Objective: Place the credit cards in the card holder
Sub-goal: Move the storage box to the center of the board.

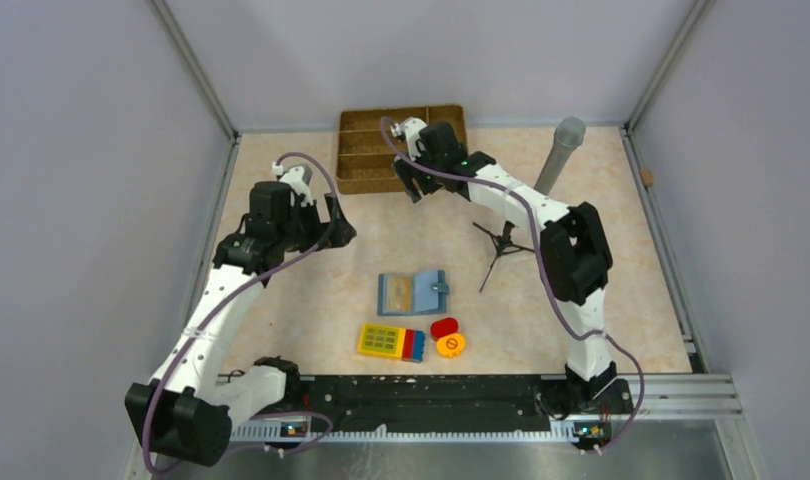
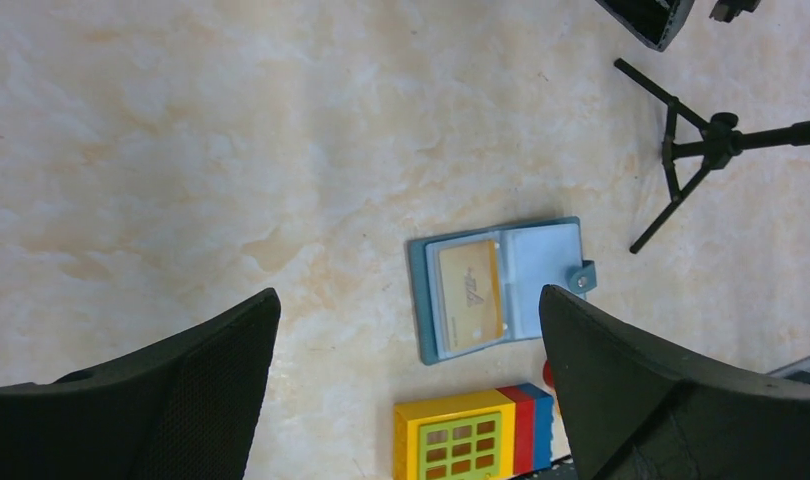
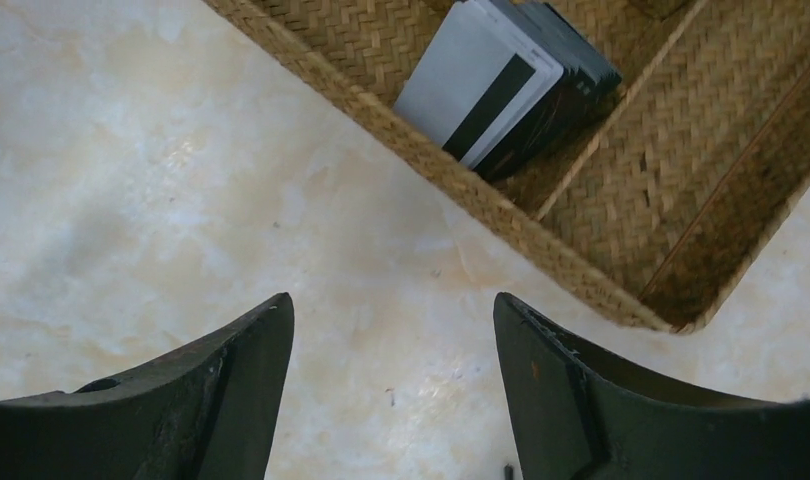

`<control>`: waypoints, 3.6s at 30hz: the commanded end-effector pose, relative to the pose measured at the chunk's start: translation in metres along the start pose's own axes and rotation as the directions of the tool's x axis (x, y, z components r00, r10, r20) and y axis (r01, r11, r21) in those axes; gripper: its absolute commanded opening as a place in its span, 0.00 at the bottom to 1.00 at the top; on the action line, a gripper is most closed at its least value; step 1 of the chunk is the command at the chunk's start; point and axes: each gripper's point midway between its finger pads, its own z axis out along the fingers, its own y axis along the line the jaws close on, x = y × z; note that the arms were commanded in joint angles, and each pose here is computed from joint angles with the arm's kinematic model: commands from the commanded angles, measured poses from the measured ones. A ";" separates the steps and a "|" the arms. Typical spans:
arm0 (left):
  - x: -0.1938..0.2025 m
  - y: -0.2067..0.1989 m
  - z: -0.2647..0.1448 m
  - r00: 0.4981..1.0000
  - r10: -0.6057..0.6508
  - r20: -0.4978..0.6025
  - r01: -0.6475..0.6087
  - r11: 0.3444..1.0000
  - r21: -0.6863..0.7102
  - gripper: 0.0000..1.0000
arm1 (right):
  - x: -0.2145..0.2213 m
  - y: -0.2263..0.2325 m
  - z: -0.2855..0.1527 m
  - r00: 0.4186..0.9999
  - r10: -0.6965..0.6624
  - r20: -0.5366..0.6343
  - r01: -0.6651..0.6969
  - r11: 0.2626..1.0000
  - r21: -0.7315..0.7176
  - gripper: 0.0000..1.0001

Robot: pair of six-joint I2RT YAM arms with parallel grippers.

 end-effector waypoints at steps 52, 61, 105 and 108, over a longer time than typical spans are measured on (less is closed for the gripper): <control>0.012 0.036 0.022 0.997 -0.060 -0.053 0.060 0.998 0.007 0.99 | -0.064 -0.078 0.124 0.942 -0.259 0.214 0.255 0.966 0.044 0.18; 0.012 0.037 0.023 0.997 -0.062 -0.056 0.063 0.998 0.010 0.99 | -0.054 -0.073 0.123 0.947 -0.260 0.190 0.262 0.965 0.013 0.18; 0.009 0.035 0.016 0.998 -0.052 -0.030 0.053 0.998 0.019 0.99 | 0.009 0.014 0.009 0.996 -0.090 0.009 0.090 0.996 0.003 0.76; 0.007 0.037 0.013 0.999 -0.044 -0.012 0.044 0.999 0.003 0.99 | -0.015 0.012 -0.002 0.995 -0.089 0.054 0.089 0.996 0.004 0.80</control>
